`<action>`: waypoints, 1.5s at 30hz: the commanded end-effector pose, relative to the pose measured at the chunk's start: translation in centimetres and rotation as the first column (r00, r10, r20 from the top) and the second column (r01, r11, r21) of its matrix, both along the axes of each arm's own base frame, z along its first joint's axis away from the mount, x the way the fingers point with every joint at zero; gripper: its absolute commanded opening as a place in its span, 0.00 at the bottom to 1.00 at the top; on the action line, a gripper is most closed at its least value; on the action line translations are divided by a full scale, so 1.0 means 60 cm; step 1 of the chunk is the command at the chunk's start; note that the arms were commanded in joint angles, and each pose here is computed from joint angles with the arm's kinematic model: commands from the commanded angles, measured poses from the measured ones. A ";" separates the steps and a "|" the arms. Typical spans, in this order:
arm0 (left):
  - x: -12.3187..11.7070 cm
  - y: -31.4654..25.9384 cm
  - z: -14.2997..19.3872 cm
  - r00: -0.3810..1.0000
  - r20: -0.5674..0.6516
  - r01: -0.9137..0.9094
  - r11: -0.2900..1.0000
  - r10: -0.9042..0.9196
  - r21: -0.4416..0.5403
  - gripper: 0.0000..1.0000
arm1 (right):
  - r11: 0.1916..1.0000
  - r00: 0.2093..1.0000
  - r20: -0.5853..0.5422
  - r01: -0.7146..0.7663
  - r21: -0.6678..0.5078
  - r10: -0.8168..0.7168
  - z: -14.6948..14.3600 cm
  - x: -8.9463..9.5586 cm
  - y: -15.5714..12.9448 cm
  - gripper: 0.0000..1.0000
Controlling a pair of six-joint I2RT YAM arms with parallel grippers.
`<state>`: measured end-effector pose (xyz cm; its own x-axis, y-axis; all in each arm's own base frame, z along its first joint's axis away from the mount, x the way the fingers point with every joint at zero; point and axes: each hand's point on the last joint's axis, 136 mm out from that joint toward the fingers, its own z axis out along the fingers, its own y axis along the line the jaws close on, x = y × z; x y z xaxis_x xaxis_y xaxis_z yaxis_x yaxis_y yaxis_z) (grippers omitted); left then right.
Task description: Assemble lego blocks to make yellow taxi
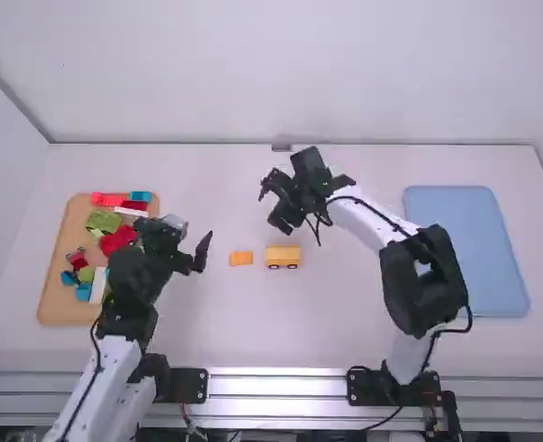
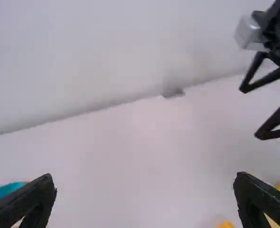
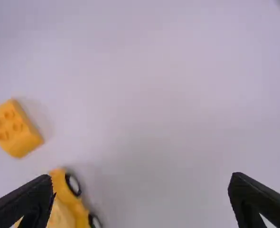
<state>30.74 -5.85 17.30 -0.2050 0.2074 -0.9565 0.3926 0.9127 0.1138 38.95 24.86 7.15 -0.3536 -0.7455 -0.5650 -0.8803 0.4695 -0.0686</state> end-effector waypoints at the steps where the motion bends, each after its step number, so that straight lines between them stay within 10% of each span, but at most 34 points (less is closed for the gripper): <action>1: 0.003 -0.056 0.012 0.961 0.026 0.270 0.957 -0.274 0.110 0.99 | 0.997 0.996 0.070 0.056 0.050 -0.060 0.047 0.005 -0.030 0.98; 11: 0.000 -0.120 -0.112 0.658 -0.171 0.746 0.604 -0.733 0.281 0.99 | 0.992 0.988 0.093 0.119 0.046 -0.123 0.010 0.002 -0.088 0.98; 16: 0.005 -0.135 -0.176 0.531 -0.192 0.844 0.495 -0.825 0.209 0.99 | 0.992 0.988 0.093 0.120 0.044 -0.124 0.006 0.001 -0.091 0.98; 27: 0.030 -0.138 -0.260 0.496 -0.234 0.867 0.489 -0.836 0.090 0.99 | 0.997 0.995 0.094 -0.035 0.062 0.029 0.004 -0.023 -0.076 0.98; 32: 0.038 -0.122 -0.292 0.565 -0.327 0.815 0.575 -0.758 0.074 0.99 | 0.917 0.955 0.108 -0.295 0.269 0.275 0.038 -0.076 -0.066 0.98; 45: 0.039 -0.124 -0.301 0.635 -0.190 0.764 0.645 -0.749 0.015 0.99 | 0.802 0.917 0.287 -0.385 0.457 0.277 0.049 -0.087 -0.090 0.98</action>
